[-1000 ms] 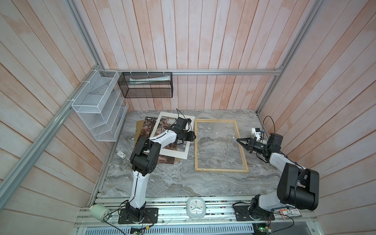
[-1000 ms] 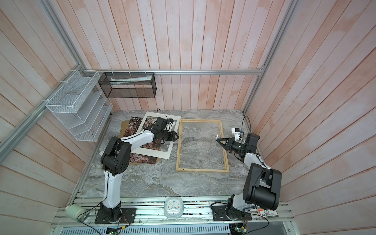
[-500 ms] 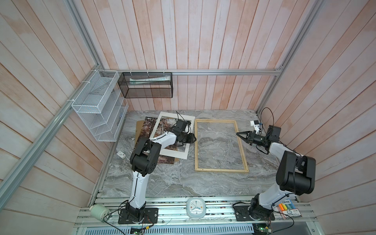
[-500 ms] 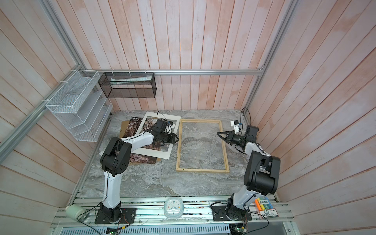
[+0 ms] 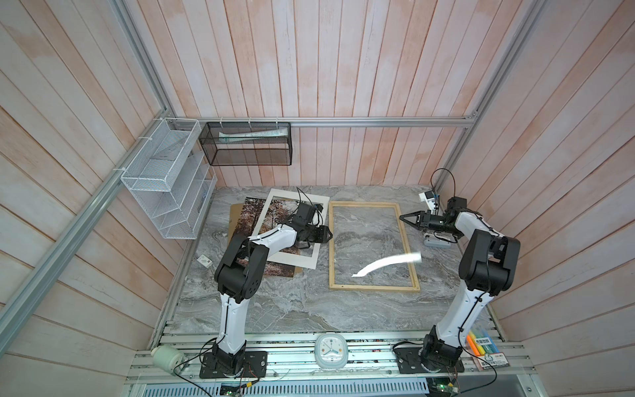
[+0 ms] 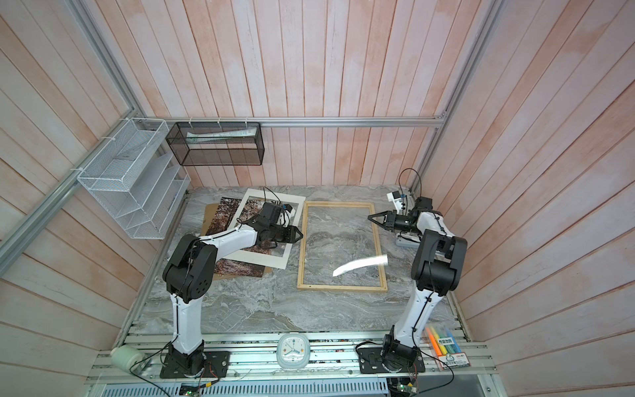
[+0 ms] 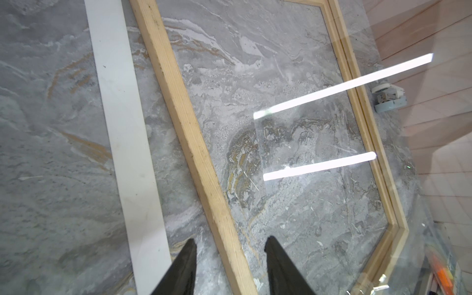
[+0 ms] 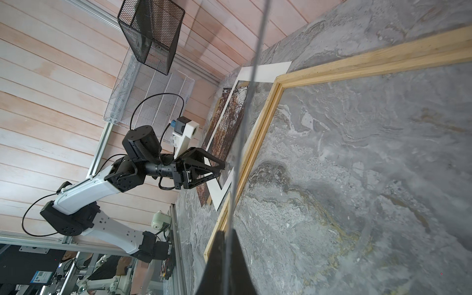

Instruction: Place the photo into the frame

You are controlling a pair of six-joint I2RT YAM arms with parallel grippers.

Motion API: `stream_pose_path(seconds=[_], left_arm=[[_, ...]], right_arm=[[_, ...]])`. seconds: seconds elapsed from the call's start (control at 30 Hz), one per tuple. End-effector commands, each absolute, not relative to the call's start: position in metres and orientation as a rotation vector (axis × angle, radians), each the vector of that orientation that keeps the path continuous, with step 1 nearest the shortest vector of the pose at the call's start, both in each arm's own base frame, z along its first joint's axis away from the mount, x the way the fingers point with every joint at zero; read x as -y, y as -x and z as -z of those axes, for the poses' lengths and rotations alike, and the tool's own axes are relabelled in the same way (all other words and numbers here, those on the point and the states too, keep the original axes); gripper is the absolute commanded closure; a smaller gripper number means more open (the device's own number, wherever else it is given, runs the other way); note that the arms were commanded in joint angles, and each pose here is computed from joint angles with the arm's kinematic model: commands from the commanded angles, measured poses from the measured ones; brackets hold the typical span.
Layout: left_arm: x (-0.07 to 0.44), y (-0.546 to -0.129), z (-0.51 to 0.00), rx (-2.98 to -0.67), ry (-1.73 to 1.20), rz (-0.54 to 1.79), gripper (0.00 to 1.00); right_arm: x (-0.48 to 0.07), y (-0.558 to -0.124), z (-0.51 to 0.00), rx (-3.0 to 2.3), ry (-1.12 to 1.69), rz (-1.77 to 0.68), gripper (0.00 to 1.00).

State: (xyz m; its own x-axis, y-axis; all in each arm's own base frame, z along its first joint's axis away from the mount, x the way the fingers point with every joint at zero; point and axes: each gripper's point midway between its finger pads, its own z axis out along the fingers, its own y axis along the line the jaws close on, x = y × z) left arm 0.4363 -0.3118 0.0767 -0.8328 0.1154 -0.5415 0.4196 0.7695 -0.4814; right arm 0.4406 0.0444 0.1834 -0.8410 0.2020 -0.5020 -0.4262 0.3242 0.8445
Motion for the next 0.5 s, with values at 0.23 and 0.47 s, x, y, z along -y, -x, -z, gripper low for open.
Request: stream_pose_path(seconds=[0.23, 0.47], left_arm=[[0.317, -0.434, -0.085, -2.443, -0.393, 0.850, 0.53], [0.315, -0.433, -0.080, -2.447, -0.382, 0.851, 0.53]], right_arm=[[-0.044, -0.433, -0.195, -1.987, 0.129, -1.707, 1.00], [-0.039, -0.432, -0.186, -2.015, -0.002, -1.716, 1.00]])
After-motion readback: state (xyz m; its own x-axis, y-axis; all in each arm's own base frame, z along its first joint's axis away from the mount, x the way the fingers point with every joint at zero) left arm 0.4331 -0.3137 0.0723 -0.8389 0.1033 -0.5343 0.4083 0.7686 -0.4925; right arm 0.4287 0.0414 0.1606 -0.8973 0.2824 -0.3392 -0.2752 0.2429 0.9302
